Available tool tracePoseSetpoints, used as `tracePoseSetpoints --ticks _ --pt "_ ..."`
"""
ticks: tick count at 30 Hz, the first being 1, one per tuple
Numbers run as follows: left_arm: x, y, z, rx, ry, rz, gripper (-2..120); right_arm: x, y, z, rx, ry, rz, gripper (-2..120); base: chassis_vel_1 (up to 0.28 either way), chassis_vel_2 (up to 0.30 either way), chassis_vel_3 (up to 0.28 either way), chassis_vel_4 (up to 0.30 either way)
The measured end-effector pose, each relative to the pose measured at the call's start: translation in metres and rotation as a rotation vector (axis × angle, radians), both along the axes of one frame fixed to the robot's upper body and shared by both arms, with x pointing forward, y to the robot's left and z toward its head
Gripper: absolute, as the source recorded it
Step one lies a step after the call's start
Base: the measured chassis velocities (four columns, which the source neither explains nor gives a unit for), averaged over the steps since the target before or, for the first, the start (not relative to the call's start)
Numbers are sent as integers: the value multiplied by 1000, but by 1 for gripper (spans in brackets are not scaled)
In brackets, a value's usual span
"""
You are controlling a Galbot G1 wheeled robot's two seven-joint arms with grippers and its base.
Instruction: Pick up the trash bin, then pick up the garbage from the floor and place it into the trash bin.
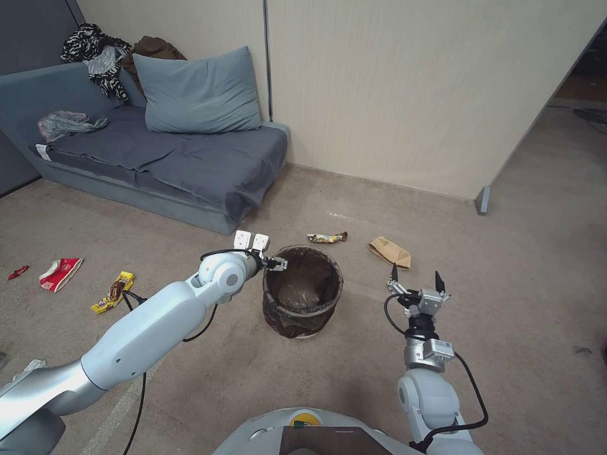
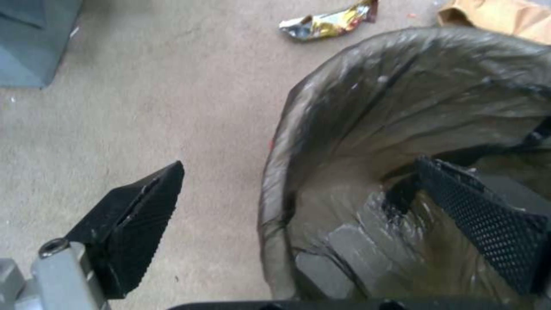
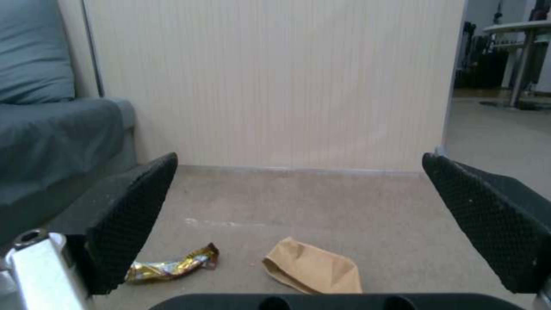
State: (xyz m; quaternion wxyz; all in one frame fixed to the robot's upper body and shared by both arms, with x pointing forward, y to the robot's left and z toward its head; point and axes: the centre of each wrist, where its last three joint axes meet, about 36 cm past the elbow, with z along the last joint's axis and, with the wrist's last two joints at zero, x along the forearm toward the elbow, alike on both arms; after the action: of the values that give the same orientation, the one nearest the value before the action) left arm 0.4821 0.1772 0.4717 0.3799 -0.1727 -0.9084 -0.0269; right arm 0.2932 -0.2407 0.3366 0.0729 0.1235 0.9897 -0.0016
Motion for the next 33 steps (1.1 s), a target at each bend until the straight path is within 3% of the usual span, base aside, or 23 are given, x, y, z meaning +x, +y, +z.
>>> tracePoseSetpoints --ticks 22,30,33 --pt "25 -5 -34 10 86 42 99 4 2 -3 7 -2 0 100 0 0 0 0" --pt "27 -10 -39 9 93 37 76 6 3 -3 8 -5 0 100 0 0 0 0" --pt "26 -12 -40 10 96 35 60 6 3 -3 9 -4 0 100 0 0 0 0"
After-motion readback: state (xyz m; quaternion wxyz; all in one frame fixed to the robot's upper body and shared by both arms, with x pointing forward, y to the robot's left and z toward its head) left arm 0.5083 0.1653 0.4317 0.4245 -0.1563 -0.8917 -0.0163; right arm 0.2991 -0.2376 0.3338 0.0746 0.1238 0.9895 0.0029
